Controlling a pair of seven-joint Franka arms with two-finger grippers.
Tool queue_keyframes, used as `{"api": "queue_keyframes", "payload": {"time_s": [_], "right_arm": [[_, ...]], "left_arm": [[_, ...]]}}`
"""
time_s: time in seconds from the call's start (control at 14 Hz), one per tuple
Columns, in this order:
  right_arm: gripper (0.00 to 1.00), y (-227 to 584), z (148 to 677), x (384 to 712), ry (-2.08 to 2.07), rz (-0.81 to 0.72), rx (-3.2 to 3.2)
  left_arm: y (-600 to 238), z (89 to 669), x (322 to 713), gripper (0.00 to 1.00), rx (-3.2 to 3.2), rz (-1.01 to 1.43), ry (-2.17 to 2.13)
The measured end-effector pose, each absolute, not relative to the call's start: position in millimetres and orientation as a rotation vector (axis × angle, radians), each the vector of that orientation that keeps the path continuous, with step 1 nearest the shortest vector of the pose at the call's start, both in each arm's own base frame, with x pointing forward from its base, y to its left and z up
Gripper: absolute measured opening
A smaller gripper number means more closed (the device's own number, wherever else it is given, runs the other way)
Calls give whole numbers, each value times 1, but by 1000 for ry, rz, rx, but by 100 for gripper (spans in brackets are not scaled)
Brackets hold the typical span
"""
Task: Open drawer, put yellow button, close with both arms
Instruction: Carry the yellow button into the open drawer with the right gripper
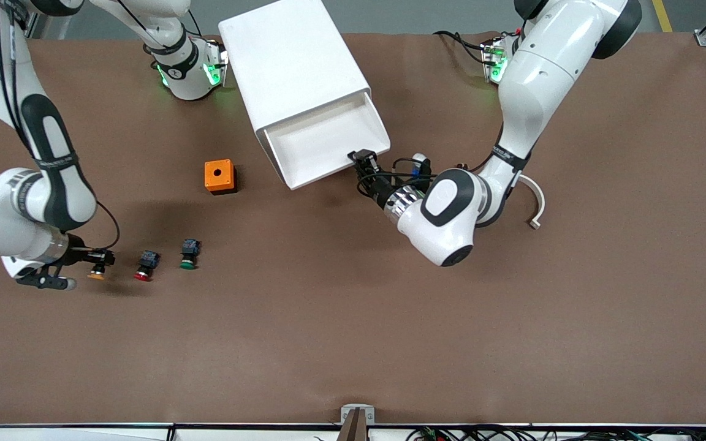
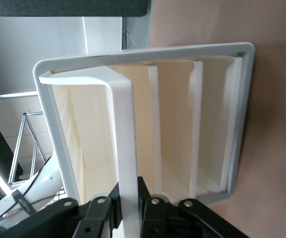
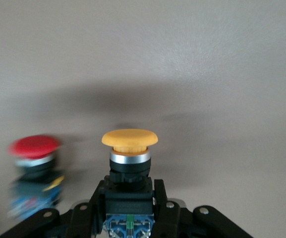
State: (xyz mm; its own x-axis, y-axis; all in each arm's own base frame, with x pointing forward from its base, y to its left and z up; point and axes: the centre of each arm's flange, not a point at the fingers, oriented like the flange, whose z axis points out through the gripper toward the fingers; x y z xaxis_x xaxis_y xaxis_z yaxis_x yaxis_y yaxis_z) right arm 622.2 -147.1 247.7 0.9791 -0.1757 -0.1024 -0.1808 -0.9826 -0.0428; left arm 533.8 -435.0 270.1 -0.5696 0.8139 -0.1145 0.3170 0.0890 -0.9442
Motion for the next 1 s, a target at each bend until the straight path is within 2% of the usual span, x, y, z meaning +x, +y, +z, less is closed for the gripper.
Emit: {"api": "queue_keyframes", "payload": {"time_s": [0.14, 0.36, 0.64, 0.71, 1.0], "right_arm": [[41, -124, 328, 634, 391, 234, -3034], [41, -61, 434, 633, 571, 248, -2979], [41, 81, 491, 612, 915, 253, -2915], [41, 123, 496, 605, 995, 248, -2898], [41, 244, 501, 574, 1323, 213, -2772]], "left_arm": [[-429, 269, 547, 20, -1141, 1517, -1991], [-424, 269, 560, 55, -1170, 1530, -2059], [-397, 280, 589, 95, -1264, 1563, -2122], [-384, 281, 600, 100, -1301, 1564, -2148], [-319, 285, 643, 100, -1503, 1491, -2253]]}}
